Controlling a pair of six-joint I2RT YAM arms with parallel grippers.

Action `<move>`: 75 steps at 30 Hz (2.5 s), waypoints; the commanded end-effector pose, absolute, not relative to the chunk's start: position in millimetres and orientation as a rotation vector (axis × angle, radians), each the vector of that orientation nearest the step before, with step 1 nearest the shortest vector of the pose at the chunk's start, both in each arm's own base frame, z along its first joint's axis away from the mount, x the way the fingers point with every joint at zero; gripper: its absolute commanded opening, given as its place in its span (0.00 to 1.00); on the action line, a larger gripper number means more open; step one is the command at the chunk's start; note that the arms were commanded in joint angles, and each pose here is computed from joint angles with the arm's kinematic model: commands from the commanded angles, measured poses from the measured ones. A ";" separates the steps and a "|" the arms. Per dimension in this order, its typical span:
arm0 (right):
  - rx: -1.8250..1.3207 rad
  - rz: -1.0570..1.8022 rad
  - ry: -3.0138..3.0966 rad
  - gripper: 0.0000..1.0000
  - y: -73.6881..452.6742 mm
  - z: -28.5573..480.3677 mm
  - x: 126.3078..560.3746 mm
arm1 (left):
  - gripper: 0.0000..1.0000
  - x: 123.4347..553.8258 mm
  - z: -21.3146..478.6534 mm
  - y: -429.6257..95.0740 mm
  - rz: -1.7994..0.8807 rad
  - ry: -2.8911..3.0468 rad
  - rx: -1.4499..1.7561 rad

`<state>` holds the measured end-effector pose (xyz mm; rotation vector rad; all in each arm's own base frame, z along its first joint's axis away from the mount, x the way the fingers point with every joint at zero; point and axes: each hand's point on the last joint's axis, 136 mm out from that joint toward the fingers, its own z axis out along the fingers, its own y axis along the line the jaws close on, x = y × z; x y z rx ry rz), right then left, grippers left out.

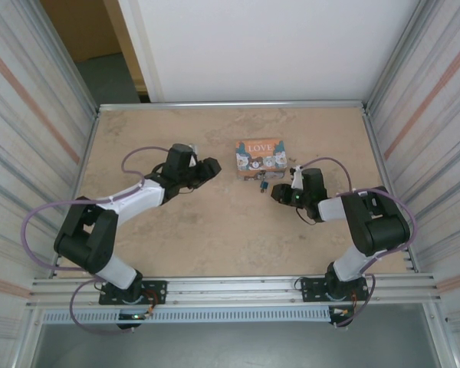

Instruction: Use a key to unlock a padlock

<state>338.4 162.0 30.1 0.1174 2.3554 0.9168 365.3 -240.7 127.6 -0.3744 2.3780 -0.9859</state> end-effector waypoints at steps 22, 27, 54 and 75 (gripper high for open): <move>0.181 0.877 2.299 0.68 129.7 64.9 342.9 | 0.66 388.0 146.7 -247.9 -0.953 2.380 -0.177; 0.215 0.877 2.269 0.99 123.5 75.8 342.6 | 0.67 400.3 146.6 -261.1 -0.967 2.395 -0.099; 0.186 1.006 2.296 0.99 140.6 95.2 345.0 | 0.65 457.8 85.5 -330.3 -1.214 2.518 -0.006; 0.019 1.079 2.278 0.82 185.8 90.9 369.7 | 0.63 424.8 32.3 -287.5 -1.074 2.660 -0.146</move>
